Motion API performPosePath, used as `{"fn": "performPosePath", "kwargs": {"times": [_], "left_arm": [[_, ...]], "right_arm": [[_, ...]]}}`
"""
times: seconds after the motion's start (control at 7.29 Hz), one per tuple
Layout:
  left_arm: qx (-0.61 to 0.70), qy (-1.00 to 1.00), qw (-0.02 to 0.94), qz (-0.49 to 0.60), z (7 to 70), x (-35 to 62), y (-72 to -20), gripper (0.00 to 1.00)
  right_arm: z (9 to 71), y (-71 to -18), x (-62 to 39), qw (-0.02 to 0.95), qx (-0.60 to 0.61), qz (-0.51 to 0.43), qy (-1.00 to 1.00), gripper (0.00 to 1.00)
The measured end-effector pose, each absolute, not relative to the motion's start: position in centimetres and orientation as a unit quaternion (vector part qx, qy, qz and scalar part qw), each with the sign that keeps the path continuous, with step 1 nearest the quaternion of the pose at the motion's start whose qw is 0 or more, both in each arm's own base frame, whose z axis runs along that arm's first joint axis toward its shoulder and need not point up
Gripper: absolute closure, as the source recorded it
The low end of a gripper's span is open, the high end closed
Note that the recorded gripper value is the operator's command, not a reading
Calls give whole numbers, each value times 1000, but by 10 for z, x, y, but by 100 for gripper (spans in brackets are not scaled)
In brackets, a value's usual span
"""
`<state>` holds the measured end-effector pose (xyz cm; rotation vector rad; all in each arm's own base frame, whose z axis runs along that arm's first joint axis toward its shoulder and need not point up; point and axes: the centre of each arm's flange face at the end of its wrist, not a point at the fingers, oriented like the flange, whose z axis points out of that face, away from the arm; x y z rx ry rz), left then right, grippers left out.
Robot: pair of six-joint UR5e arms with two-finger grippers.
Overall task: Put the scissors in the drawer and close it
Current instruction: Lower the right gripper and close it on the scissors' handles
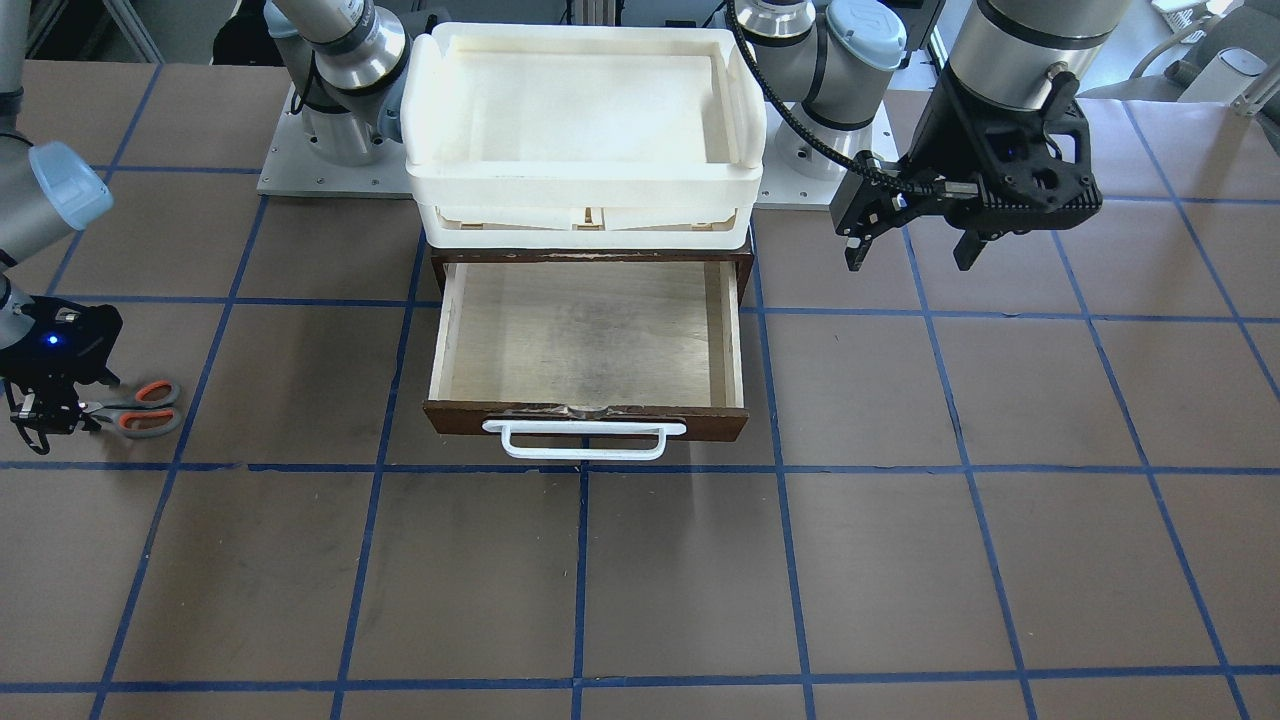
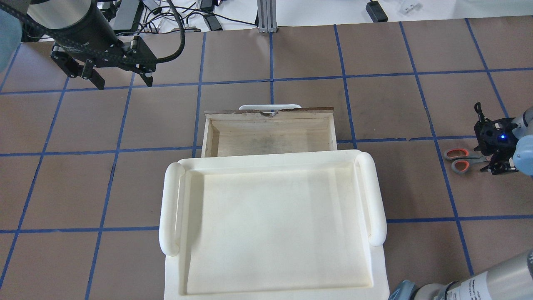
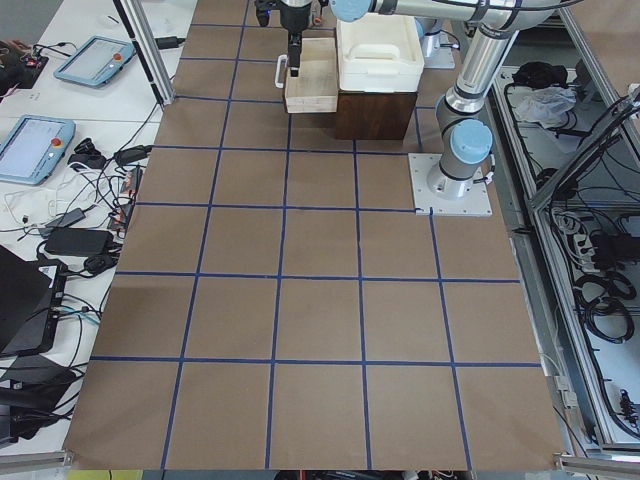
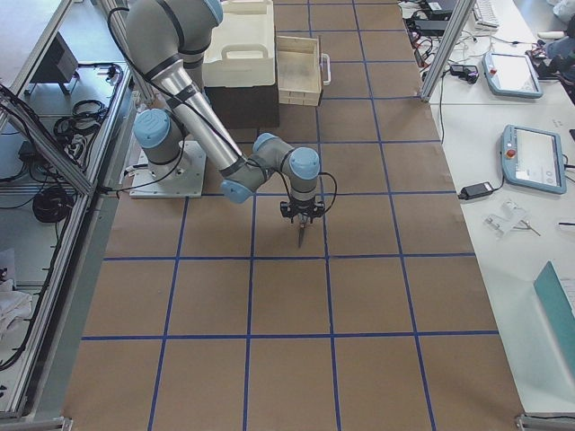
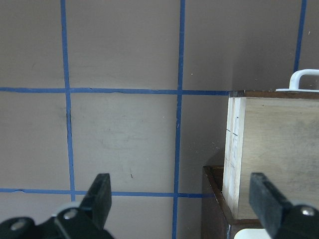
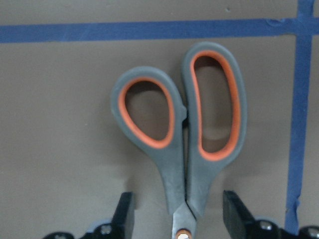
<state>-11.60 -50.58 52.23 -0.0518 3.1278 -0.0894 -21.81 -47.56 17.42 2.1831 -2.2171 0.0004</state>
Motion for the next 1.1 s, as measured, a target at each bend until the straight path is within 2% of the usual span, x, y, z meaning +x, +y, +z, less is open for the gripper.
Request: {"fn": "performPosePath", "kwargs": {"times": [0.55, 1.1], "left_arm": [[-17, 999, 6, -28, 522, -116, -506, 0], [-16, 999, 6, -28, 522, -116, -506, 0]], "right_arm": [[174, -476, -217, 12, 708, 0, -707, 75], [181, -479, -217, 20, 721, 1, -693, 92]]}}
